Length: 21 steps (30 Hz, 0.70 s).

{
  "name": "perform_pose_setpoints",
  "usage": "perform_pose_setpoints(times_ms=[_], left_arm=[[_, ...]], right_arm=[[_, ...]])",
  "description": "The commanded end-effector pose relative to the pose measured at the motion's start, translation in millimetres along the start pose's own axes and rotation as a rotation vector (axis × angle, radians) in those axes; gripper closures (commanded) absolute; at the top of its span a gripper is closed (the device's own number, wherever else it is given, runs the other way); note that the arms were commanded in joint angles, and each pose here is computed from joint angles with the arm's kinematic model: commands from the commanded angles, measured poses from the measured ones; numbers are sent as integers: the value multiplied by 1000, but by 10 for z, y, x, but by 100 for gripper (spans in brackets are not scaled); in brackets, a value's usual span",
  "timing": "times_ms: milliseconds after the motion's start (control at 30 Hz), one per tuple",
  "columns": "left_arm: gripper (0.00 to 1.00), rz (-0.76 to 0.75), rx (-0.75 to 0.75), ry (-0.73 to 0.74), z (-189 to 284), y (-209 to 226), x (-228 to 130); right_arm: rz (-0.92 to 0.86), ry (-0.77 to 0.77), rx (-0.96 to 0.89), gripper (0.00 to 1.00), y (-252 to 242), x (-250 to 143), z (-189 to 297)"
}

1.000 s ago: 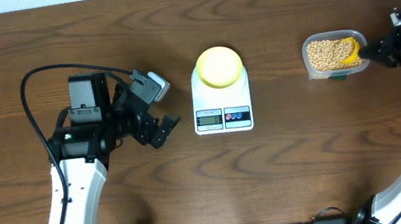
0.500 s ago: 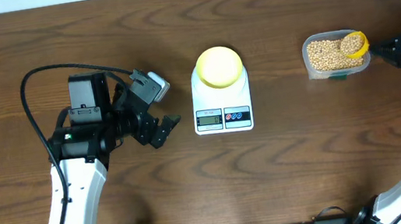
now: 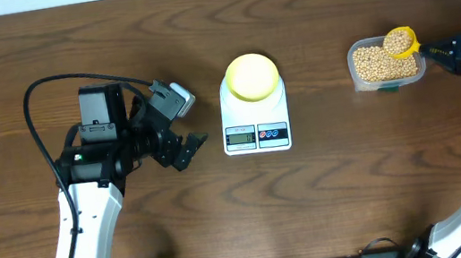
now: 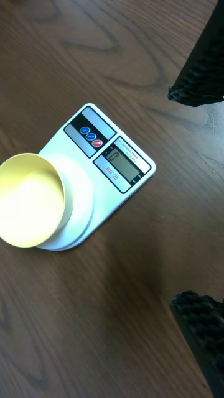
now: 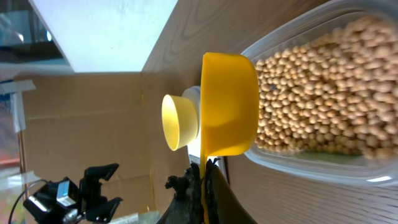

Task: Scoop item into bowl and weigh 50g on scale
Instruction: 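Tilt the scoop up to lift soybeans out of the tub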

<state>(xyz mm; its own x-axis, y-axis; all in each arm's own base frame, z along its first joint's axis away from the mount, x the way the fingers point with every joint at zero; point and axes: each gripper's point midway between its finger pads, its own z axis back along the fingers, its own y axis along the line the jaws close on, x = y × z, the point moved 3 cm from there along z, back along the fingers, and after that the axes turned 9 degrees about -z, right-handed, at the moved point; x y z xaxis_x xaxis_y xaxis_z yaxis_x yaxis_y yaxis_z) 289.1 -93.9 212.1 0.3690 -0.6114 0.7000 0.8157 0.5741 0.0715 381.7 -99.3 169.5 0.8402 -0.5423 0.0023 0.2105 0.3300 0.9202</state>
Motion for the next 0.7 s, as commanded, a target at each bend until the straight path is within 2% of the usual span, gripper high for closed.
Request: perform_pose_setpoints(times_ms=[0,667], left_arm=[[2,12,2,15,-19,6,-53],[2,12,1,15,-19,5,-53]], right_arm=[[30,51,68,99,124,-71,-192],[79,313,121,99,626,-588,-1166]])
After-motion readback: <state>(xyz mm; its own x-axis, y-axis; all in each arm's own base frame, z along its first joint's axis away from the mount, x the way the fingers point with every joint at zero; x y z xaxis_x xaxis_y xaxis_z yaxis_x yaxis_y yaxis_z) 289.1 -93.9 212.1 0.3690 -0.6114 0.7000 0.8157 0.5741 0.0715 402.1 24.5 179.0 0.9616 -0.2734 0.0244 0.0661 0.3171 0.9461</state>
